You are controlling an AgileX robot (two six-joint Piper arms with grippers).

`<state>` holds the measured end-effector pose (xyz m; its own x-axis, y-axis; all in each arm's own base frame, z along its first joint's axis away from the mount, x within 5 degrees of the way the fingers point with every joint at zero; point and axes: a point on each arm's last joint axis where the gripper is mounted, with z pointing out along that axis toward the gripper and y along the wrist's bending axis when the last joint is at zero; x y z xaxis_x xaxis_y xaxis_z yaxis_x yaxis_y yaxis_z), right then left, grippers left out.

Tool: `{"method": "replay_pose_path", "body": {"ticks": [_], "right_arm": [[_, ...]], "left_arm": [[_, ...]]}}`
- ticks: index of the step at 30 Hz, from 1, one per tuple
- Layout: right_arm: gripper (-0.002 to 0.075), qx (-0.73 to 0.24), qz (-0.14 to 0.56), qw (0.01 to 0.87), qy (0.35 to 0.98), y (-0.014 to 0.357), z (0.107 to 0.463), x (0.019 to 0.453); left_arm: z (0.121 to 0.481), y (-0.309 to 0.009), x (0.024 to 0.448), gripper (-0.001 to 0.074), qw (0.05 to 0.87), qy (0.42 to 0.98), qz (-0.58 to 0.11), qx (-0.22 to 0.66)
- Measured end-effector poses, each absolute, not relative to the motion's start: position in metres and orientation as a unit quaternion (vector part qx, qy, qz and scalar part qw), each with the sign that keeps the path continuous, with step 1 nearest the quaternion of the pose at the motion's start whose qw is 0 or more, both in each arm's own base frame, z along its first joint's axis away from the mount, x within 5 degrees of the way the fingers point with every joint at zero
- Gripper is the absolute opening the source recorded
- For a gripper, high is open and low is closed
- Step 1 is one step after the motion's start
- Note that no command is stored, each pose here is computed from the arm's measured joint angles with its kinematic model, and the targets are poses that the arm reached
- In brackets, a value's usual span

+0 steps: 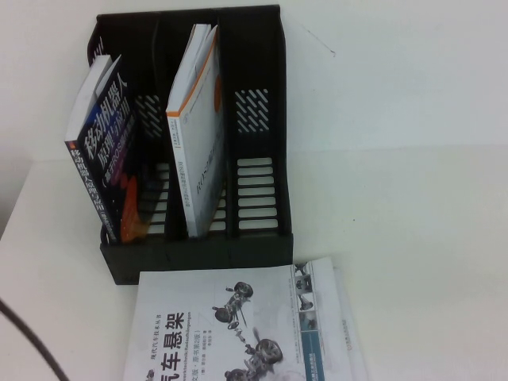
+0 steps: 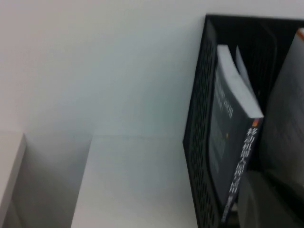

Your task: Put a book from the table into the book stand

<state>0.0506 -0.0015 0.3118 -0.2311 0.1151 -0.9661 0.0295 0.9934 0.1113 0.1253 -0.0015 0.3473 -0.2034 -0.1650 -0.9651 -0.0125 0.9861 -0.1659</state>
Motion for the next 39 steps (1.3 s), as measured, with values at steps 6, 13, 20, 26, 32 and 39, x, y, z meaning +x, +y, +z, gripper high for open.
{"method": "replay_pose_path", "body": {"ticks": [6, 13, 20, 26, 32, 39], "right_arm": [[0.0000, 0.062, 0.065, 0.581, 0.809, 0.002, 0.307, 0.061], [0.0000, 0.061, 0.161, 0.483, 0.859, 0.020, 0.293, 0.094], [0.0000, 0.013, 0.279, 0.344, 0.897, 0.048, 0.259, 0.153], [0.0001, -0.037, 0.283, 0.246, 0.926, 0.080, 0.213, 0.199], [0.0001, -0.095, 0.262, 0.207, 0.938, 0.129, 0.185, 0.233], [0.0001, -0.122, 0.258, 0.161, 0.945, 0.162, 0.157, 0.259]], "left_arm": [[0.319, -0.003, 0.156, -0.0002, 0.533, 0.840, -0.071, -0.071], [0.272, -0.010, 0.184, -0.0002, 0.365, 0.921, -0.102, -0.089], [0.251, -0.021, 0.200, -0.0002, 0.291, 0.941, -0.156, -0.076], [0.255, -0.023, 0.202, -0.0002, 0.292, 0.940, -0.165, -0.067], [0.254, -0.023, 0.202, -0.0002, 0.290, 0.942, -0.160, -0.054], [0.254, -0.023, 0.202, -0.0002, 0.290, 0.942, -0.159, -0.052]]}}
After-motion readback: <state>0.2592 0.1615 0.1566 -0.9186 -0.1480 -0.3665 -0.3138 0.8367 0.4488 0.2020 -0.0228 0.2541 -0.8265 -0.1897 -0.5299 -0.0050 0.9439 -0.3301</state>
